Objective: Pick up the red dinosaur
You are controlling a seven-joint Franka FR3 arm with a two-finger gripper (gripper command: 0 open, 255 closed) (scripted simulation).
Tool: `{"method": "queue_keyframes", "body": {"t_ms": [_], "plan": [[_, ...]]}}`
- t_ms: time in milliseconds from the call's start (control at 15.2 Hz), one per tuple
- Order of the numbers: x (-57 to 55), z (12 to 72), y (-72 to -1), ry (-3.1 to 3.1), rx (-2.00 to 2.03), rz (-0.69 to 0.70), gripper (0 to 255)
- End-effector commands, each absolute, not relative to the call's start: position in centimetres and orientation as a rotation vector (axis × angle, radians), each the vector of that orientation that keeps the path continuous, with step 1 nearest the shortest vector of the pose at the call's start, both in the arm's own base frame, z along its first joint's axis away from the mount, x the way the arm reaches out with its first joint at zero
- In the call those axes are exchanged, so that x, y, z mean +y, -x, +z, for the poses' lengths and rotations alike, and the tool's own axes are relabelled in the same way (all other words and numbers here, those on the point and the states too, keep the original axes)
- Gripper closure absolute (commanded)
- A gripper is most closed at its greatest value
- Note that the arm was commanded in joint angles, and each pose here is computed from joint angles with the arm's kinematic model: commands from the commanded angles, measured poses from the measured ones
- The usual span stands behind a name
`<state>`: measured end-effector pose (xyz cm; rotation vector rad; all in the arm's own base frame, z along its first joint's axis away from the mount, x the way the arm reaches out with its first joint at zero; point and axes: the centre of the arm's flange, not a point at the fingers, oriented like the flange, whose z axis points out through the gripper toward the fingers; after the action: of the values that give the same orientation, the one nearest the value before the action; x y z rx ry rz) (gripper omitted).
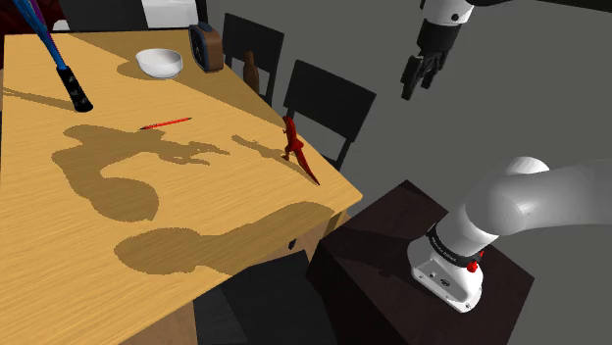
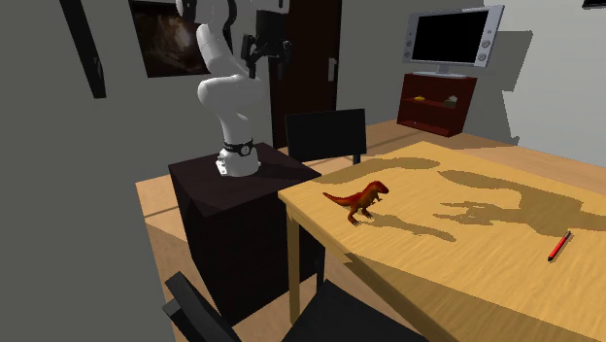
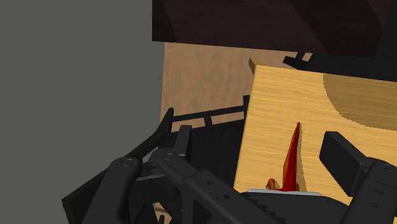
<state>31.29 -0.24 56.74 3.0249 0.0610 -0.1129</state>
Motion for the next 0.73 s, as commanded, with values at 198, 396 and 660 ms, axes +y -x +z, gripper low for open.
{"method": "queue_keyframes", "body": {"t_ms": [198, 396, 660], "plan": [[0.7, 53.3, -32.2, -3.041, 0.043, -0.068, 0], [1.8, 49.8, -33.2, -3.056, 0.024, -0.023, 0], [3.2, 45.3, -34.7, -3.076, -0.001, 0.039, 0]]}}
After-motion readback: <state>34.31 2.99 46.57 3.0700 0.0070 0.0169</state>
